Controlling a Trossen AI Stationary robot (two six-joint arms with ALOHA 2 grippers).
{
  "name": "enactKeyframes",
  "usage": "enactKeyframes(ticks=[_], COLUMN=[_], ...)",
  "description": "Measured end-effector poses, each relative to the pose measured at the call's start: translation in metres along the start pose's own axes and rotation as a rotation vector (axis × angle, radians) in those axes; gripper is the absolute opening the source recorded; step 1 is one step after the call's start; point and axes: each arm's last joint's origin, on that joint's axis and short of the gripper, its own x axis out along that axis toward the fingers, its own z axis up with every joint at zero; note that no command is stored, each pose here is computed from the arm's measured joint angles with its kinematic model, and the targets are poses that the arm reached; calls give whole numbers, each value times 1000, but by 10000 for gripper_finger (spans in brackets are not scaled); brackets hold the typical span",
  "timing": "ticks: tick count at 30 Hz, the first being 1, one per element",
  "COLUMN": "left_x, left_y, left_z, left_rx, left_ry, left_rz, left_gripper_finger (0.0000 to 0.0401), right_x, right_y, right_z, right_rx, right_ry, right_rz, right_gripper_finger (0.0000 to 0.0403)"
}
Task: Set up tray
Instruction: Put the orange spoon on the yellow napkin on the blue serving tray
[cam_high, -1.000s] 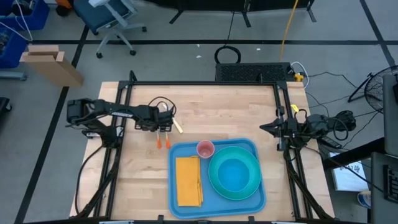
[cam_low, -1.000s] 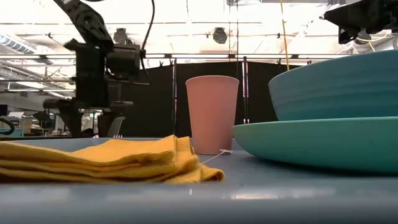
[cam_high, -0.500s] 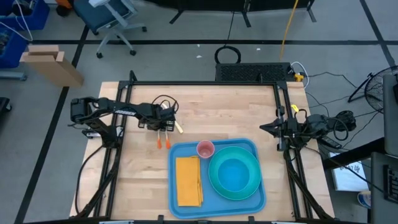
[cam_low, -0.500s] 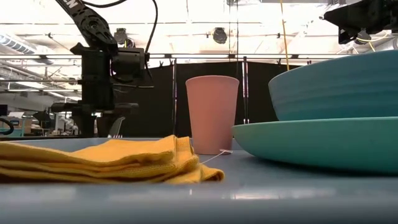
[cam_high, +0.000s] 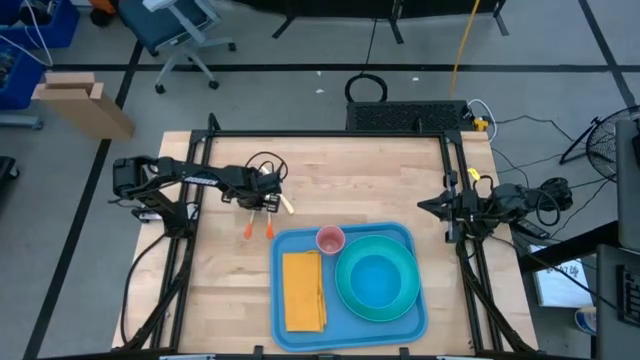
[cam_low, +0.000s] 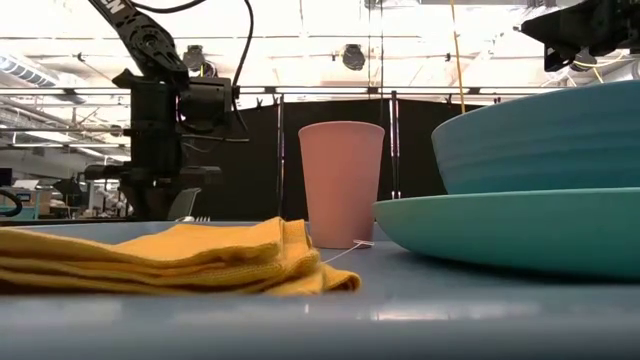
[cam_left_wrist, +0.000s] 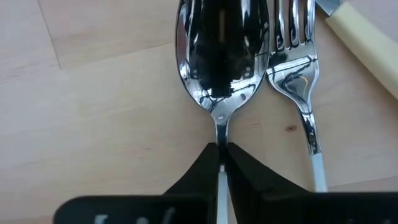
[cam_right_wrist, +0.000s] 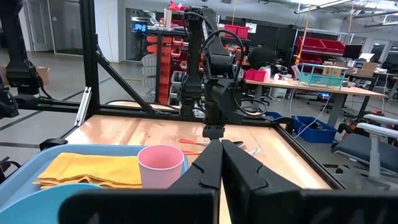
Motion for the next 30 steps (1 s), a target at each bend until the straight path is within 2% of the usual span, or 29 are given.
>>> enactKeyframes(ticks=[3, 9, 14, 21, 29, 30], left_x=[0, -13, -45, -87, -118, -118], left_y=[0, 3, -2, -29, -83, -88], left_z=[0, -3, -16, -60, -120, -128], left_rx=[-23, -20, 5, 4, -15, -12], left_ry=[3, -15, -60, -97, -165, -164], left_rz=[-2, -40, -179, -406, -702, -712], left_gripper_finger=[30, 11, 12, 11, 13, 13], right_x=[0, 0, 0, 0, 0, 0], right_y=[0, 0, 0, 0, 0, 0], right_z=[0, -1, -3, -3, 0, 1], right_rx=[-1, -2, -14, -25, -18, -15], right_ry=[2, 6, 26, 27, -3, -11], right_rz=[1, 1, 3, 3, -1, -2], right_gripper_finger=[0, 0, 0, 0, 0, 0])
